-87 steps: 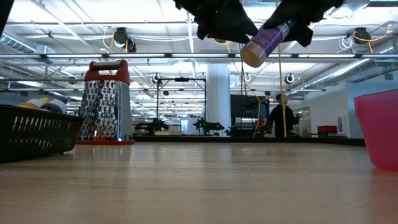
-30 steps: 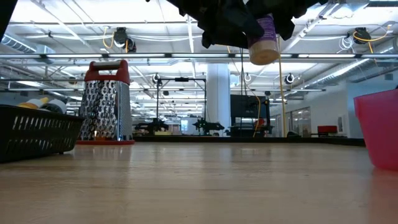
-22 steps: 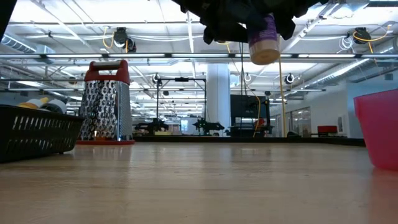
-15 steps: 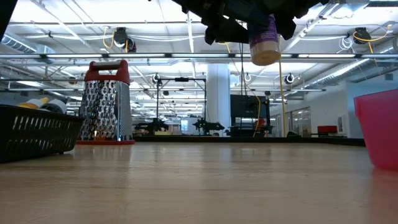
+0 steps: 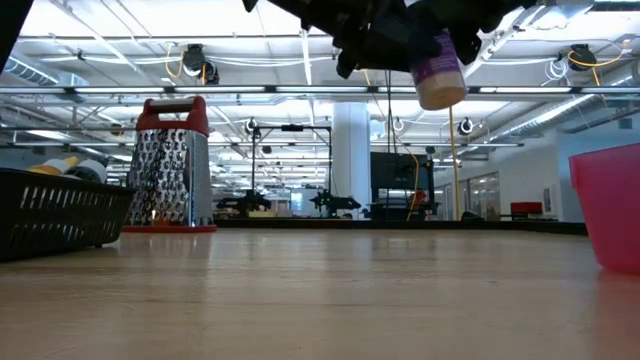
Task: Pick & Place Kitchen Items
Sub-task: Put the purple spice bottle into the orange bin
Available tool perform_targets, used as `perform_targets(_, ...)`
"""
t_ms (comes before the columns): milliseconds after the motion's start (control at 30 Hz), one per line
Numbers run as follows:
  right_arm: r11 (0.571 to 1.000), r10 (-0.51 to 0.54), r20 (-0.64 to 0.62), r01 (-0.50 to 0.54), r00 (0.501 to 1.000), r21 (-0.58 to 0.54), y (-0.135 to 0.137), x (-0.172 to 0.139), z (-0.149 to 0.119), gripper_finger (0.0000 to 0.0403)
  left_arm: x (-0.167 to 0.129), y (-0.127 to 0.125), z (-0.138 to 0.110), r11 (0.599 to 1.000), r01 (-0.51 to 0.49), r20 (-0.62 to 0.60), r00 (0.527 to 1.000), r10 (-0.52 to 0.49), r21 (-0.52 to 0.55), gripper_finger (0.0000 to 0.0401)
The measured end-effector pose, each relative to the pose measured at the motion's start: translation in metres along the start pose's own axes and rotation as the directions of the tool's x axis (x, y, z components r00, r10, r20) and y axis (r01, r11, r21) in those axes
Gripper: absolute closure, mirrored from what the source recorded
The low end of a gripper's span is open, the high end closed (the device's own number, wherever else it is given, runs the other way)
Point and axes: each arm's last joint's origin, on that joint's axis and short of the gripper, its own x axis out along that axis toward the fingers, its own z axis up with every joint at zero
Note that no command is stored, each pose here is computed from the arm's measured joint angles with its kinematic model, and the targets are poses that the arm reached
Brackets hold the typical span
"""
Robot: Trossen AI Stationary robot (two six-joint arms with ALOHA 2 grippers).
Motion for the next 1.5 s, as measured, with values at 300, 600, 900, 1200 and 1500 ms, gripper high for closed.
perform_targets(300,1.0,-0.02,0.038,0.021,0.999,-0.02,-0.003,-0.011,0.005,0.0191,0.0,0.0,0.004,1.0,0.005,0.037,0.999,-0.005,0.006,0.0269)
perform_targets(600,0.998,0.011,0.015,-0.01,1.0,-0.055,-0.003,-0.011,0.005,0.0138,0.0,-0.001,0.003,1.0,0.02,0.034,0.999,-0.02,0.003,0.0272)
perform_targets(900,0.996,0.001,0.036,0.002,0.999,-0.087,-0.005,-0.017,0.007,0.008,0.001,-0.002,0.004,1.0,0.018,0.041,0.999,-0.019,0.004,0.0272)
perform_targets(1200,0.997,0.023,0.135,-0.013,0.991,-0.075,-0.009,-0.035,0.019,0.0086,0.001,-0.002,0.004,1.0,0.021,0.05,0.999,-0.022,0.01,0.0273)
perform_targets(1500,0.999,0.043,0.222,-0.034,0.974,-0.043,-0.011,-0.05,0.029,0.009,0.001,-0.002,0.002,1.0,0.021,0.034,0.999,-0.022,0.008,0.0273)
